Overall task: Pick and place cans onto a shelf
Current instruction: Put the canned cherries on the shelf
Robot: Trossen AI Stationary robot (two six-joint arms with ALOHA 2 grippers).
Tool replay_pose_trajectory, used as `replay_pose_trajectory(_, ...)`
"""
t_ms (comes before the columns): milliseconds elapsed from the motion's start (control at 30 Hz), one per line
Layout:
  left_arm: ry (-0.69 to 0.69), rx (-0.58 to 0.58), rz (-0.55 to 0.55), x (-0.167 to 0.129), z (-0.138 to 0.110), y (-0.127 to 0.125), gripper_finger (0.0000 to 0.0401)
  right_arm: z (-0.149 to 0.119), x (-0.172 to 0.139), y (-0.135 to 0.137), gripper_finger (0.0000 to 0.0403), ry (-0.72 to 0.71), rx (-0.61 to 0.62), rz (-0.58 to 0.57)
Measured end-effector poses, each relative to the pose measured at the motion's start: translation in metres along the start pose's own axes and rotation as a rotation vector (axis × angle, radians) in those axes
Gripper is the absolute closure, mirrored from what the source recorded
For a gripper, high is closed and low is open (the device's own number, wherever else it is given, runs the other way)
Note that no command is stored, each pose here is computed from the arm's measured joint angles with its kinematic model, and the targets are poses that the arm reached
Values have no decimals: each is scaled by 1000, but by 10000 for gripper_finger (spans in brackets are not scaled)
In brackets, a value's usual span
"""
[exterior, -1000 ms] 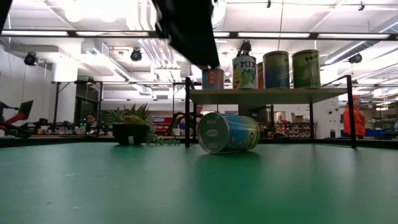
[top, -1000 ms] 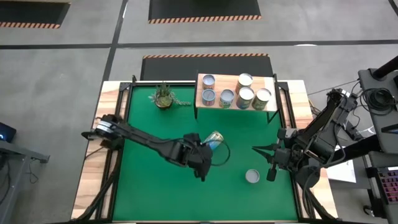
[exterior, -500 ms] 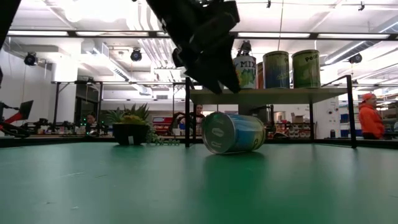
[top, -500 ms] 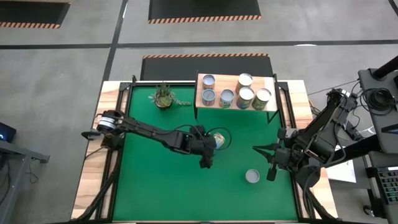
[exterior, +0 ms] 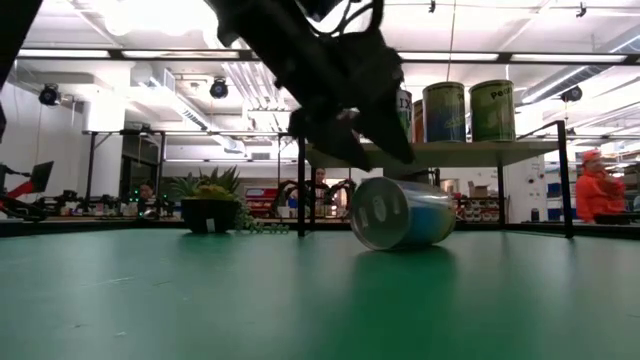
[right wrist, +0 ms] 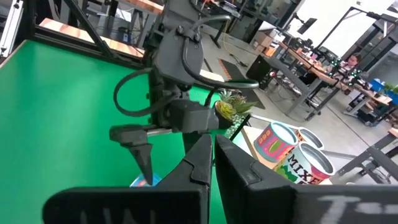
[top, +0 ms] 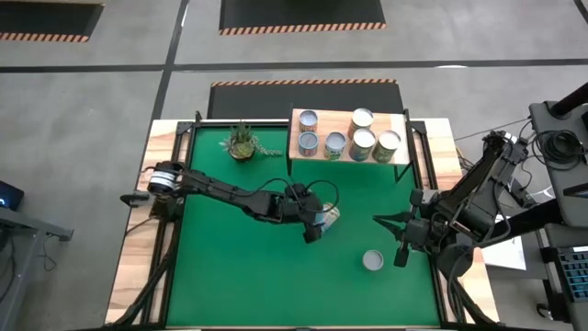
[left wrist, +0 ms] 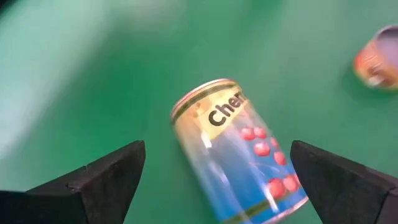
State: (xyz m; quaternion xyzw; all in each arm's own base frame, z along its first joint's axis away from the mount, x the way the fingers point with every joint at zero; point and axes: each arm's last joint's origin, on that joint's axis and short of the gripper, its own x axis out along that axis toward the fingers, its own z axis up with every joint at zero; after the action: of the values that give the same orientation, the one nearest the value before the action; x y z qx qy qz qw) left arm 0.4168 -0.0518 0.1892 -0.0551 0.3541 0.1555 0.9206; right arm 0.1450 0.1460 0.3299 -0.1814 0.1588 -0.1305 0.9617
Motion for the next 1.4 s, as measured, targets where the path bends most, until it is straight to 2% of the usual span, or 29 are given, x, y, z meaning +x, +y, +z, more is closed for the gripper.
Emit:
replay_pose_trajectory(100,-25,-24,-47,10,-1,-5,17,0,0,0,394,1,-9,0)
replay_pose_trajectory(300,26,-39,-43,35,-11,-12,17,0,0,-1,394,1,-9,0)
replay_pose_trajectory(500,71,-36,-59,48,-16,-17,24,0,-1,-2,394,0,-3,0)
replay_pose_trajectory(633,95,-25,-87,49,-19,-18,48,0,-1,-2,394,1,-8,-1)
replay_pose_trajectory(867,99,16,-98,49,-19,-19,116,-1,-1,-2,394,3,-12,-1)
replay_pose_trajectory(967,95,33,-103,48,-19,-20,120,-1,-1,-2,394,3,-14,-1)
replay_pose_trajectory(1100,20,93,-146,38,-12,-32,108,-2,-1,-3,394,10,-30,-3)
replay_pose_trajectory(1400,-345,302,-262,-36,27,-59,114,-3,-1,-4,394,4,-33,-45)
